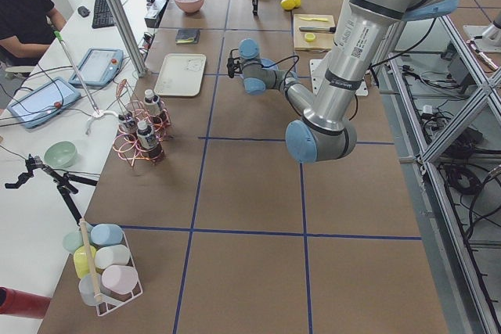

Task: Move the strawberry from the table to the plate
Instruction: 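Grasp the red strawberry with the right gripper while the left gripper withdraws from the plate, then carry the strawberry with the right gripper over the light blue plate and lower it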

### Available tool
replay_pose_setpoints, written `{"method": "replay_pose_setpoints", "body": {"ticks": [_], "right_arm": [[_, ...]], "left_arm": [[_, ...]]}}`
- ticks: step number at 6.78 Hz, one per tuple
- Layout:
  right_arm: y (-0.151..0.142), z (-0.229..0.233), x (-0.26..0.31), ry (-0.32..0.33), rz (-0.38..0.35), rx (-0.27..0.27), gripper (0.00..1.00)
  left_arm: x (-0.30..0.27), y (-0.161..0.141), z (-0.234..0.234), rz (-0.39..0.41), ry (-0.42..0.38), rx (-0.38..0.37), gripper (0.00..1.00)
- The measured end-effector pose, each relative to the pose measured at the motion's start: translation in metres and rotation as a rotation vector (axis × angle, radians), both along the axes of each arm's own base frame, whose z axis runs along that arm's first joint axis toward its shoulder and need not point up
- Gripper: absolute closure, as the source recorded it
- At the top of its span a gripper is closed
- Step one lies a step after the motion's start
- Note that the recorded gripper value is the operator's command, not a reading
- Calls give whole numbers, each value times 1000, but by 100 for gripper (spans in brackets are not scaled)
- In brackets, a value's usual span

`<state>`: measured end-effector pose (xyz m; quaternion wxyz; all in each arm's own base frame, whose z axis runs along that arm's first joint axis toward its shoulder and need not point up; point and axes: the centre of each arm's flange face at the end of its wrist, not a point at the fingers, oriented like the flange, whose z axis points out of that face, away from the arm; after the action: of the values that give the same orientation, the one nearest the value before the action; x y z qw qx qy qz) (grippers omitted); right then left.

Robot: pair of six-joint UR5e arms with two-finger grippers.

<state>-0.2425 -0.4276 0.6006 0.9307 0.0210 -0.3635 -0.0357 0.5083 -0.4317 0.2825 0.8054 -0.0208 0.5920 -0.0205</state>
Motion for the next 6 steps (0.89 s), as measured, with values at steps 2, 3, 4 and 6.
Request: {"method": "replay_pose_setpoints", "body": {"ticks": [2,3,4,6], "right_arm": [[2,-33,0,-28,3,16,100],[3,-68,-2,-50,7,30,100],[4,-107,-15,-84,22,29,100],[12,-196,-95,-188,77,-25,100]], "left_arm": [[-2,0,-1,-1,2,2,17],[-6,1,2,-2,2,5,17],[-13,1,11,-6,-6,9,17],[-40,-13,27,-27,-24,60,17]]}}
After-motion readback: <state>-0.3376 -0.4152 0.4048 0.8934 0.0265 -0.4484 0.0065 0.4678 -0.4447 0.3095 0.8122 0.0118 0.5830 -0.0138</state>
